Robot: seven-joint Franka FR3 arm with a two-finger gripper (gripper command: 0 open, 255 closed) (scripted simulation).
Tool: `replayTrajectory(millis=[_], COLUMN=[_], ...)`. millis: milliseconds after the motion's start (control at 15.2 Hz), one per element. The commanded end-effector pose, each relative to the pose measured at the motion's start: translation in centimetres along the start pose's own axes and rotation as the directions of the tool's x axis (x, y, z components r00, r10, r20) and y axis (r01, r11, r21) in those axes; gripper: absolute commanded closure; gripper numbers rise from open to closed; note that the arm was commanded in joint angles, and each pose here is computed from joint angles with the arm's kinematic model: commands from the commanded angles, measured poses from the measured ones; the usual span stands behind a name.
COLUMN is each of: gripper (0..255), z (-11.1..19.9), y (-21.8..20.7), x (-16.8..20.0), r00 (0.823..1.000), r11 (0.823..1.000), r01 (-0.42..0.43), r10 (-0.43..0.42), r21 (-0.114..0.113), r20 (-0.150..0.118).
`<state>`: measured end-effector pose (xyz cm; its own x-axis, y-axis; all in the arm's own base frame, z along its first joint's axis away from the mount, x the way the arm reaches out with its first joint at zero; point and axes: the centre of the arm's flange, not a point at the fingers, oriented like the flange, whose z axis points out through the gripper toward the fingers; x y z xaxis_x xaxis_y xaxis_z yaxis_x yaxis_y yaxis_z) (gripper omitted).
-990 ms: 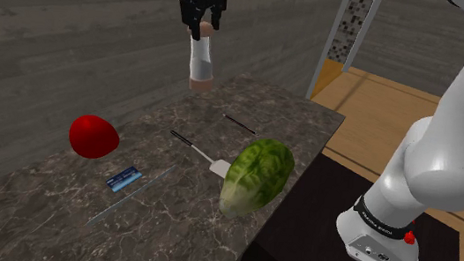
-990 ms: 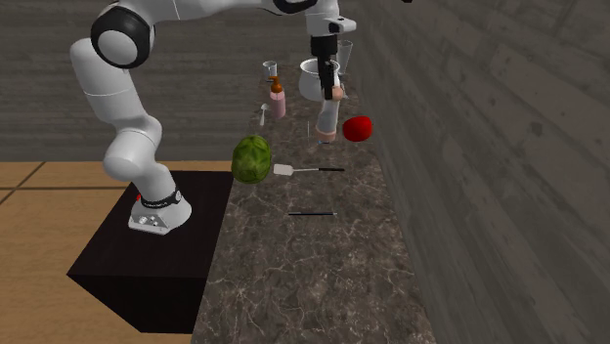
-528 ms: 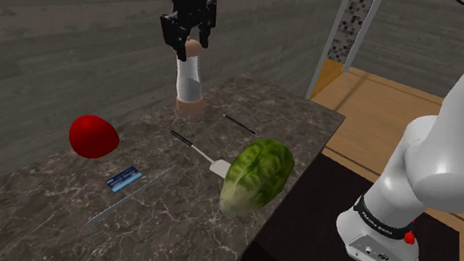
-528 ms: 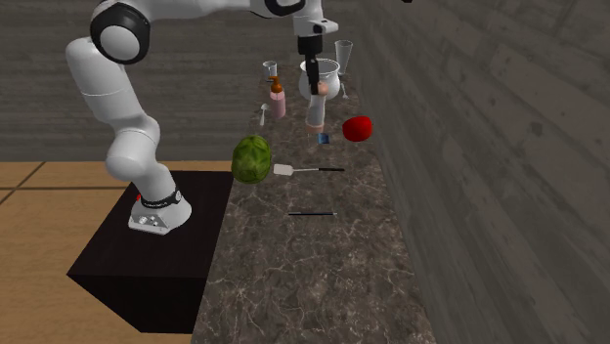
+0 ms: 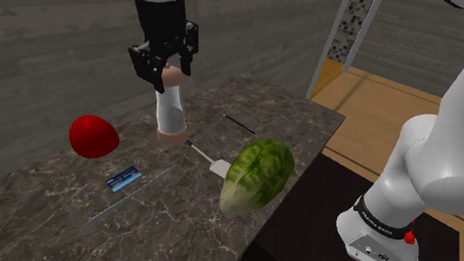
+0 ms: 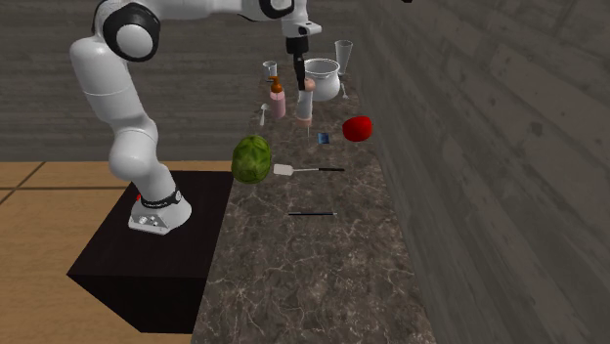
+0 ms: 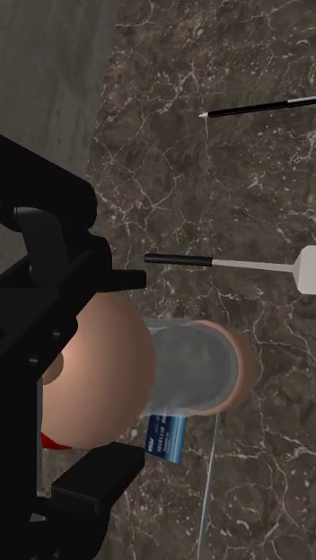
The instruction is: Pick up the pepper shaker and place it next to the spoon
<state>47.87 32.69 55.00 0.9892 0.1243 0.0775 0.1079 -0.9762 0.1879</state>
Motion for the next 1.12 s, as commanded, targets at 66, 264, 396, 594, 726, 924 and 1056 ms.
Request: replayTrajectory(millis=[66,264,396,594,726,924,1056], gripper=[255,255,255,255,255,255,255], z=[0.3,0.6,0.8,1.0,1.2,1.5,1.6], y=[-3.7,-7.4,-9.9,-13.6,-16.1,-19.8,-22.3], x=[-1.4,-2.8,-3.7,-5.1,-6.0,-7.3,-8.2], r00=[1.000,1.000,1.000,1.000,1.000,1.000,1.000], r11=[1.000,1.000,1.000,1.000,1.000,1.000,1.000], r01=[-0.002,-0.002,-0.002,-0.002,-0.002,-0.002,-0.002], r10=[0.002,0.002,0.002,0.002,0.002,0.002,0.002], r21=[0.000,0.000,0.000,0.000,0.000,0.000,0.000], r20=[0.000,0.000,0.000,0.000,0.000,0.000,0.000])
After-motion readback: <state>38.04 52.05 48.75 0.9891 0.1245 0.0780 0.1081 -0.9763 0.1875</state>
